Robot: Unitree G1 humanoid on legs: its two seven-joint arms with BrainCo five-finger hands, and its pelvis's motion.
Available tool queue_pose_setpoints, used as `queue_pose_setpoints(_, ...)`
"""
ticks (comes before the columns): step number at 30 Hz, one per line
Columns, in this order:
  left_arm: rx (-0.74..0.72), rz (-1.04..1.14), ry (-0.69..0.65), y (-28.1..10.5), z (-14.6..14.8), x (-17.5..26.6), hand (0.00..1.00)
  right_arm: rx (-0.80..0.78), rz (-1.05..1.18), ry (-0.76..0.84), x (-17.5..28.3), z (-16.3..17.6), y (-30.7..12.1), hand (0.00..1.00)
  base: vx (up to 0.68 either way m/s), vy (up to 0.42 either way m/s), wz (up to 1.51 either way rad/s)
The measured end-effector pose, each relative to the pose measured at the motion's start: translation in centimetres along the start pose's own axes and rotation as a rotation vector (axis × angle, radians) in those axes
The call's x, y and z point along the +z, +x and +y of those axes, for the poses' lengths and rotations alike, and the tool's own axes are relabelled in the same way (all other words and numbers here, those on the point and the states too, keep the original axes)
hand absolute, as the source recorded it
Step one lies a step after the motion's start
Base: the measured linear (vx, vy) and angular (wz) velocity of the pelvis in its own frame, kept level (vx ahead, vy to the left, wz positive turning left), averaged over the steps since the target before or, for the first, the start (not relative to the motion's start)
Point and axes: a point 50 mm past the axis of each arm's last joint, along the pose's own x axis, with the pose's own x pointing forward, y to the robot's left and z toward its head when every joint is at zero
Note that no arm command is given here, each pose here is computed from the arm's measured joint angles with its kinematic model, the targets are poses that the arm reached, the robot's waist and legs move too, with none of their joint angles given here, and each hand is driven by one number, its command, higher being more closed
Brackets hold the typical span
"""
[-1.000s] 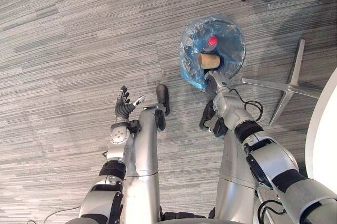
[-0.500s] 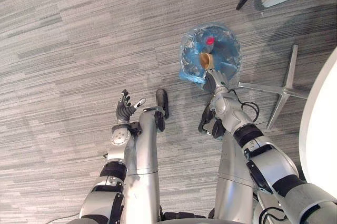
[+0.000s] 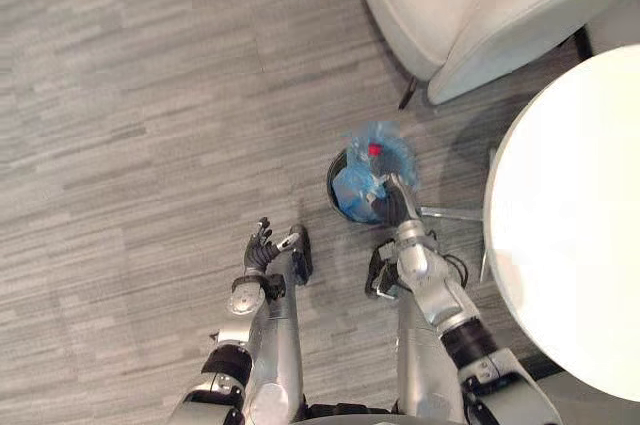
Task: Gather rubbish on tea table into small bin, then transfer packed bag to large trash can.
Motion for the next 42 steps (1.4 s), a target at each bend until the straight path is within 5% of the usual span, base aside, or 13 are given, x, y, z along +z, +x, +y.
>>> queue_pose_setpoints(9, -0.087, 0.205, 0.162, -3.8, 0.9, -6.0, 0.00, 0.067, -0.017, 0.075, -0.1, 0.5, -3.4, 1.00, 0.17, -0.007, 0.05)
queue_pose_setpoints(19, -0.137, 0.263, 0.249, -6.1, 1.8, -8.0, 0.00, 0.165, -0.045, 0.087, -0.8, -0.1, -5.1, 1.00, 0.12, 0.024, -0.06)
queue_pose_setpoints(42, -0.221, -0.271, 0.375, -7.1, -0.5, 1.8, 0.00, 0.399, -0.263, 0.283, 2.7, 0.0, -4.0, 1.00, 0.00, 0.016, -0.03)
